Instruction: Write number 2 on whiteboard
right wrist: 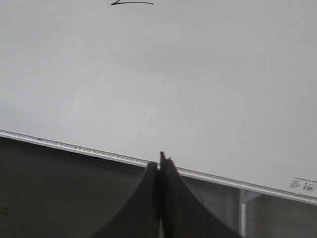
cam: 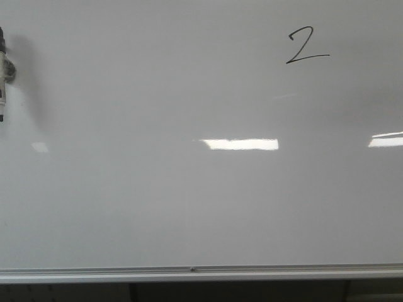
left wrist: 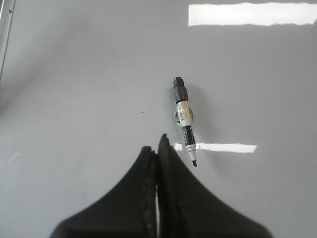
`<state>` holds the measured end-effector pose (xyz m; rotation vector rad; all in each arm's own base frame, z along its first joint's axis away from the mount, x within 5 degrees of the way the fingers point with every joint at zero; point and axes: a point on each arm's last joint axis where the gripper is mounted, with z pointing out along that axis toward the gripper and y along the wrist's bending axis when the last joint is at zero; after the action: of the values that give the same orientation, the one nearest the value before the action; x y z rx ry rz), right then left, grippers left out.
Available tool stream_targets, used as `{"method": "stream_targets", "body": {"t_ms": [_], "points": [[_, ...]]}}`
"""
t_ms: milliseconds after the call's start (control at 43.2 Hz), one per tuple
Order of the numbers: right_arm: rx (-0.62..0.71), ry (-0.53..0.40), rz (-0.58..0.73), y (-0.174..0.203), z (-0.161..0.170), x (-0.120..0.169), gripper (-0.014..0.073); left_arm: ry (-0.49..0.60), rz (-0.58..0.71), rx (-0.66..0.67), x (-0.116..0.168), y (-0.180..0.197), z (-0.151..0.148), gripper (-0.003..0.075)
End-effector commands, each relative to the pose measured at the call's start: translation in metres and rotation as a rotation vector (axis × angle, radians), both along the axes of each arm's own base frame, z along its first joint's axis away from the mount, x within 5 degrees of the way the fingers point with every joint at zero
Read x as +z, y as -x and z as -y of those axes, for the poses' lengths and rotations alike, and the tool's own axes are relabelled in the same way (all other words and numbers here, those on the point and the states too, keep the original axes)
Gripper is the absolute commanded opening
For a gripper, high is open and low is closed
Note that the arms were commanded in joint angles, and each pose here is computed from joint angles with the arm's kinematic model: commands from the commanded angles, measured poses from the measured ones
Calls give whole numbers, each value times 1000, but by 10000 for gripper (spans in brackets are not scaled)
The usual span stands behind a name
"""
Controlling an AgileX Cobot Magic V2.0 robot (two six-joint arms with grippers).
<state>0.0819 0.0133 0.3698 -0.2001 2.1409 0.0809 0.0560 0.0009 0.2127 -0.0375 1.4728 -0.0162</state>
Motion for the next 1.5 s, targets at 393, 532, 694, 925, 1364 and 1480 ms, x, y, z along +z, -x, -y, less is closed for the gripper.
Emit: {"method": "stream_targets", "body": {"t_ms": [393, 532, 694, 925, 1364, 1480], "points": [[-10, -1, 110, 2, 2, 12, -67, 3, 78, -7, -2, 2, 0, -20], [-32, 2, 217, 16, 6, 2, -66, 3, 78, -7, -2, 2, 0, -20], [-48, 34, 394, 28, 9, -28, -66, 3, 78, -7, -2, 2, 0, -20], [-138, 36, 625, 34, 13, -80, -66, 3, 78, -7, -2, 2, 0, -20], [-176, 19, 748, 28, 15, -156, -66, 3, 78, -7, -2, 2, 0, -20], [-177, 17, 743, 28, 15, -157, -66, 3, 78, -7, -2, 2, 0, -20]]}}
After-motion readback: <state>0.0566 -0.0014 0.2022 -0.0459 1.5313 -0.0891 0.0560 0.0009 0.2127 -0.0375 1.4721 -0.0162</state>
